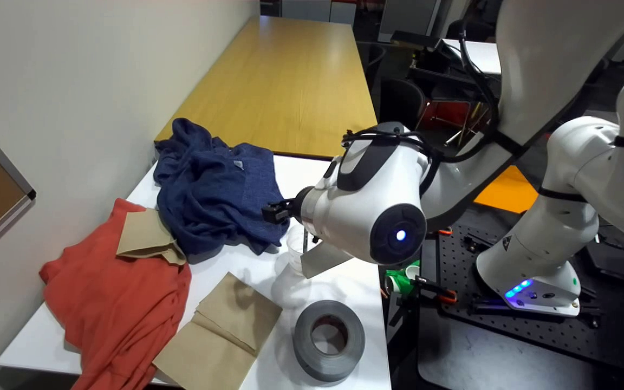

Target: Pick up the pen from the table and put it in the cup.

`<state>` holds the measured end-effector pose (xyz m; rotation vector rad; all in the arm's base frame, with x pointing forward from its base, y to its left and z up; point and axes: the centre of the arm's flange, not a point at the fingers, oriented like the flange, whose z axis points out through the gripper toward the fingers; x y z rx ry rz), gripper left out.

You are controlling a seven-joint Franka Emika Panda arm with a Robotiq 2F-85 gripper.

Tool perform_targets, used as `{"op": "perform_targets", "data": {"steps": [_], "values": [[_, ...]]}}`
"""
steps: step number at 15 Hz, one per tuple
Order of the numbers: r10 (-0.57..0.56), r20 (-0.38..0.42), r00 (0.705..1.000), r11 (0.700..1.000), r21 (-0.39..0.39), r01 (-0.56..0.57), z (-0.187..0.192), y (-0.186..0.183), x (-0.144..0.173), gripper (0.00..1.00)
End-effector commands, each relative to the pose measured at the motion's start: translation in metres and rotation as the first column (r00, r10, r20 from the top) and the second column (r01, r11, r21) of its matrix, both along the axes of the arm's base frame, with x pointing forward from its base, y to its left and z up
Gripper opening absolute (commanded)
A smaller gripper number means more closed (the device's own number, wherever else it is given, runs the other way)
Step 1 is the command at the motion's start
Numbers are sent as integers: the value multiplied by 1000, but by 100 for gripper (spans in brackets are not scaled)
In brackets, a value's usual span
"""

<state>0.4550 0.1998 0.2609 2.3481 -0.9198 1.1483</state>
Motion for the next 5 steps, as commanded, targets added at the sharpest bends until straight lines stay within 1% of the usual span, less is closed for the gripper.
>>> {"op": "perform_targets", "data": {"steps": [1, 5], "values": [[-8, 9, 1000, 1000, 4, 8, 5, -2, 1, 100], [-20, 24, 1000, 1000, 7, 19, 13, -7, 2, 100]]}}
